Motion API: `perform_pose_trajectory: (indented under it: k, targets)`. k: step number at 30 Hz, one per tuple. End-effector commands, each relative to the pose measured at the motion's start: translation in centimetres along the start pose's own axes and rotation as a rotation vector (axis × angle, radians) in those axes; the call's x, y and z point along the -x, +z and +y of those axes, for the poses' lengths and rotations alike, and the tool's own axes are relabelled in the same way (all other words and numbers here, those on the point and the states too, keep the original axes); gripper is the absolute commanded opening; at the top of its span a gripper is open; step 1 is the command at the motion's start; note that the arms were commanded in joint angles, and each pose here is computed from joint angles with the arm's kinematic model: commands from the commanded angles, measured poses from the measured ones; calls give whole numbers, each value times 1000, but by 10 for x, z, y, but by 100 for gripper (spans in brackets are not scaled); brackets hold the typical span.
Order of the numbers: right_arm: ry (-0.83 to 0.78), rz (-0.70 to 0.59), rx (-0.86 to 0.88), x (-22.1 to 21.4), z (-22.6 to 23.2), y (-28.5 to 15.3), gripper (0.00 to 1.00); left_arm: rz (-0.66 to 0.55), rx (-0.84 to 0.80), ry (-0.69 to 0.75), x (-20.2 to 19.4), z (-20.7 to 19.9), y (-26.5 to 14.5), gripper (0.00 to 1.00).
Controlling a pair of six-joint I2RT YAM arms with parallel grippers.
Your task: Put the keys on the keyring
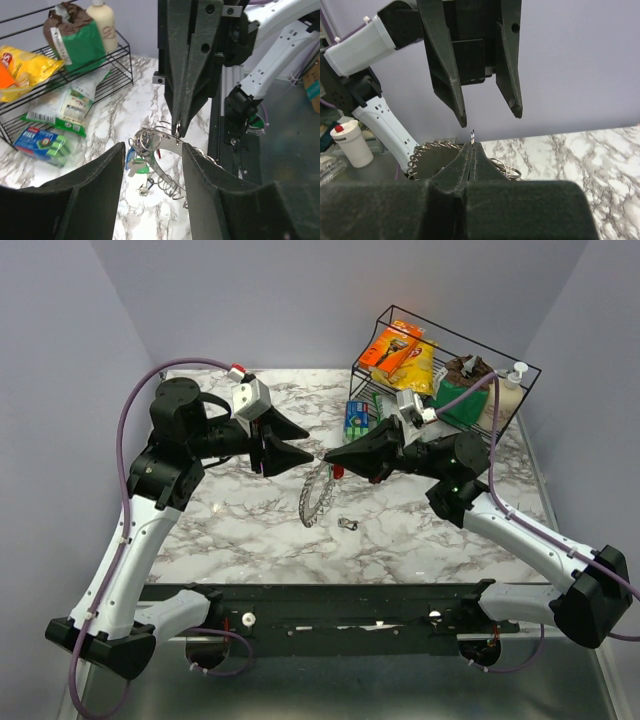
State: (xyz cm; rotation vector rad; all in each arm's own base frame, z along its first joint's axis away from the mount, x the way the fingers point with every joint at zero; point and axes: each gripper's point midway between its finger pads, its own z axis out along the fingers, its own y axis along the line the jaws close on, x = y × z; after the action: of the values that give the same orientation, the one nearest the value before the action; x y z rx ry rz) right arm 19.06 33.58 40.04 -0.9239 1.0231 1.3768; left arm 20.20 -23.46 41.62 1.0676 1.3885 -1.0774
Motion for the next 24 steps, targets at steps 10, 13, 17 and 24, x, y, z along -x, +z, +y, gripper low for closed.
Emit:
perform_pose_trajectory:
  k: [10, 13, 17, 24]
  targets:
    - [-70, -153, 28, 45, 11, 3, 1, -56, -168, -16, 10, -22, 3, 51]
    - [-62, -147, 30, 42, 10, 4, 1, -63, -179, -20, 12, -24, 3, 48]
    - [-59, -147, 32, 43, 9, 6, 1, -66, -184, -19, 15, -24, 3, 47]
    - [-55, -144, 40, 42, 9, 7, 1, -57, -191, -37, 13, -24, 8, 46]
